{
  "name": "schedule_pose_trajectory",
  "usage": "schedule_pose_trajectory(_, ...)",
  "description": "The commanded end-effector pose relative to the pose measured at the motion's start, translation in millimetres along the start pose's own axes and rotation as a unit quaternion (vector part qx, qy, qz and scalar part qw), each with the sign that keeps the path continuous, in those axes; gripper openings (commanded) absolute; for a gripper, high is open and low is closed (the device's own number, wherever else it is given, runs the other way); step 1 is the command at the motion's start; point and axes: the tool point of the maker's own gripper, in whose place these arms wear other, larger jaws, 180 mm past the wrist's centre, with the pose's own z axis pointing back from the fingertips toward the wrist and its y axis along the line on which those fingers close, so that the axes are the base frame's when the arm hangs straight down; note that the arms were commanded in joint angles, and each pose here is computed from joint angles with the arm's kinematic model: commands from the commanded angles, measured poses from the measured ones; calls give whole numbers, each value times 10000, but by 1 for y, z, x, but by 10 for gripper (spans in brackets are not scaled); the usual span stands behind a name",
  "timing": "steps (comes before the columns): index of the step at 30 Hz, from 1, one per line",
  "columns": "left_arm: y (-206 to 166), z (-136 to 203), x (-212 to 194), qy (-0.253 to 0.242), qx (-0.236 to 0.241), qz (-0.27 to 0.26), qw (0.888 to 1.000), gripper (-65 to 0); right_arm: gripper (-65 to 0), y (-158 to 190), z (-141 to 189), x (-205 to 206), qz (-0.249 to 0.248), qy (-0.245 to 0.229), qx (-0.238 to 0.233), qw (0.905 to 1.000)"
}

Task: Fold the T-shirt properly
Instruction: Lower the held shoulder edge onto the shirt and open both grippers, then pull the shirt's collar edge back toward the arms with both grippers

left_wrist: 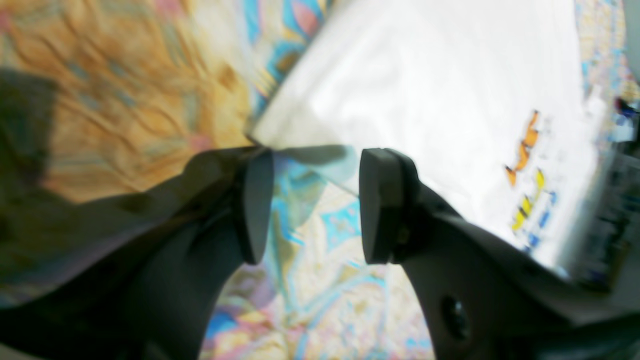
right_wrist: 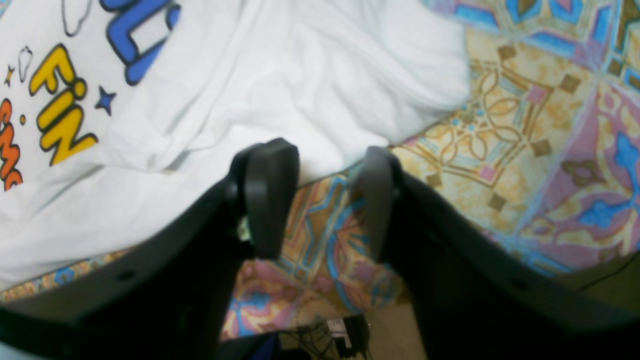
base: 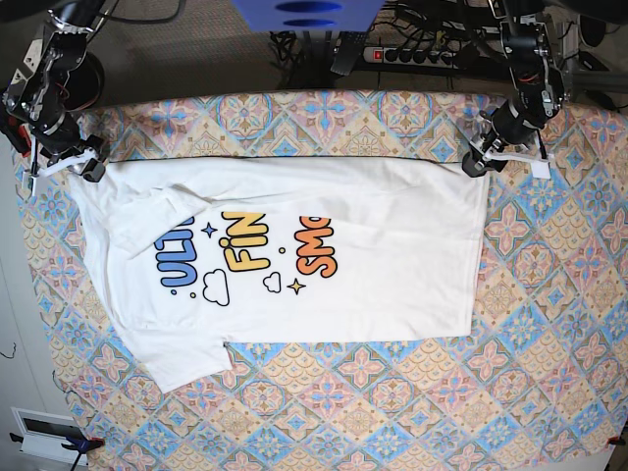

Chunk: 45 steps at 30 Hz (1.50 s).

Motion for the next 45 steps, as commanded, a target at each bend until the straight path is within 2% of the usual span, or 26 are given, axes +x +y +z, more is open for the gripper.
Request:
schedule_pose_trajectory(1, -2, 3, -2, 62, -81, 50, 9999, -383, -399, -1, 5, 18, 95, -257, 21, 9996)
schedule_pose_trajectory(4, -3, 7, -7, 69, -253, 335, 9991, -383, -399, -2, 6, 17, 100, -240, 9, 9997)
schedule_pose_trajectory(9, -8, 6, -3, 24, -319, 362, 9988, -383, -399, 0, 5, 15, 113, -217, 26, 9997)
schedule_pose_trajectory(13, -22, -2, 11, -91, -445, 313, 9985, -383, -399, 0, 4, 16, 118, -221, 24, 9997)
schedule_pose_trajectory(20, -33, -32, 4, 9, -343, 316, 9989, -392, -399, -1, 3, 14, 94, -200, 20, 9998)
schedule_pose_trajectory(22, -35, -34, 2, 27, -365, 324, 9988, -450, -398, 0, 3, 15, 89, -208, 25, 9997)
schedule_pose_trajectory(25, -37, -35, 1, 31, -377, 335, 9987, -602, -398, -1, 2, 13, 64, -180, 17, 9998)
schedule_pose_trajectory(27, -37, -35, 1, 31, -377, 335, 9987, -650, -396, -10, -2, 1, -97, -33, -35, 9999)
schedule_pose_trajectory(30, -35, -34, 2, 24, -358, 326, 9988, -650, -364, -21, -8, -21, -373, 245, -106, 9989)
schedule_pose_trajectory(32, -34, -33, 2, 18, -348, 322, 9989, -650, -350, -21, -16, -20, -498, 261, -76, 9984)
schedule_pose_trajectory(35, -33, -33, 2, 20, -339, 318, 9989, -650, -347, -15, -28, -10, -643, 199, 14, 9977)
schedule_pose_trajectory(43, -29, -31, -2, 51, -302, 325, 9990, -650, -346, -26, -39, -40, -1025, 543, -58, 9932)
schedule_pose_trajectory(45, -29, -31, -2, 51, -302, 325, 9990, -650, -346, -20, -46, -29, -1066, 443, 21, 9933)
